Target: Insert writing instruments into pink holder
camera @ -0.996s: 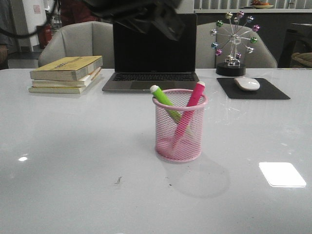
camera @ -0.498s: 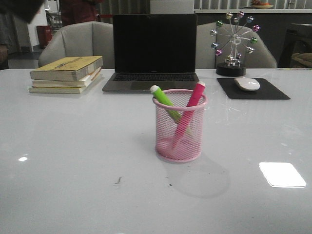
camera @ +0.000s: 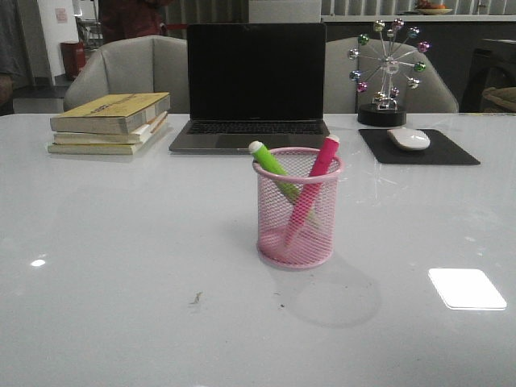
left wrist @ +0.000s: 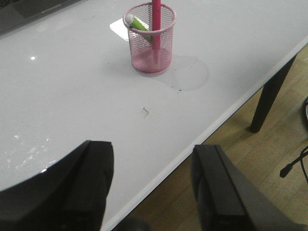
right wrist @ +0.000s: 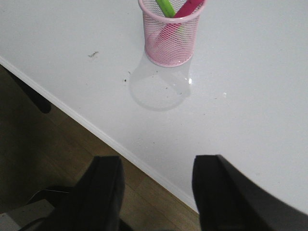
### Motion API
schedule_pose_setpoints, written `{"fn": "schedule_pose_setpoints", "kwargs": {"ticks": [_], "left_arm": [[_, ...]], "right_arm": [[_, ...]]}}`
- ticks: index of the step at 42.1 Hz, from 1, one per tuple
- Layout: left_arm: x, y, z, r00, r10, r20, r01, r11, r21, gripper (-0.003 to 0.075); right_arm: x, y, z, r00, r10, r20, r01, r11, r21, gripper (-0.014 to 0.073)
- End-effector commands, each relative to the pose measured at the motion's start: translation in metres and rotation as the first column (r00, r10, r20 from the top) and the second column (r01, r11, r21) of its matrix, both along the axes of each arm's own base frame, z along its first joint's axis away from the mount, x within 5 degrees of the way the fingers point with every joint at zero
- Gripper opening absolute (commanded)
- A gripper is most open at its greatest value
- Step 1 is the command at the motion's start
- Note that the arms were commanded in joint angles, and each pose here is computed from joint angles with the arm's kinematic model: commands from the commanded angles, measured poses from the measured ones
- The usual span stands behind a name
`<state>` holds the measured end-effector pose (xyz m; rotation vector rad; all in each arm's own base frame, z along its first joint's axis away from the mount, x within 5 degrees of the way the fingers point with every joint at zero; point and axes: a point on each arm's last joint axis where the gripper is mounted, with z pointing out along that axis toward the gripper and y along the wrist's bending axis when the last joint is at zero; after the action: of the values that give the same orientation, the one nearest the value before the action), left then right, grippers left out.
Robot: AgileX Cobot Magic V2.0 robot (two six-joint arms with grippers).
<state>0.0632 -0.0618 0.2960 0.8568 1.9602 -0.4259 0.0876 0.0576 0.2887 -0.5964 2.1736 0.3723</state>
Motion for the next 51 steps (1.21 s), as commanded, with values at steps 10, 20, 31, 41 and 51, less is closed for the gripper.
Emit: {"fn": "schedule_pose_setpoints", "kwargs": {"ticks": [10, 20, 31, 41, 51], "left_arm": [[0.003, 0.000, 0.013, 0.996, 0.007, 0.090, -0.004, 0.999, -0.036, 0.0128], [0.003, 0.000, 0.013, 0.996, 0.007, 0.087, -0.003, 0.999, -0.038, 0.0091], [0.003, 0.000, 0.013, 0.996, 0.007, 0.087, -0.003, 0.999, -0.038, 0.0091], [0.001, 0.004, 0.015, 0.995, 0.029, 0.098, -0.023, 0.998, -0.058, 0.0091], [0.002, 0.035, 0.017, 0.883, 0.391, 0.259, -0.330, 0.910, -0.251, 0.0091]], "right_arm": [[0.004, 0.001, 0.012, 0.997, -0.010, 0.077, 0.007, 0.999, 0.038, 0.0066], [0.004, 0.001, 0.012, 0.997, -0.010, 0.078, 0.007, 0.999, 0.038, 0.0070], [0.004, 0.001, 0.012, 0.997, -0.010, 0.078, 0.007, 0.999, 0.038, 0.0070], [0.004, 0.001, 0.012, 0.997, -0.010, 0.078, 0.007, 0.999, 0.038, 0.0070], [0.004, 0.001, 0.012, 0.997, -0.010, 0.077, 0.007, 0.999, 0.039, 0.0069]]}}
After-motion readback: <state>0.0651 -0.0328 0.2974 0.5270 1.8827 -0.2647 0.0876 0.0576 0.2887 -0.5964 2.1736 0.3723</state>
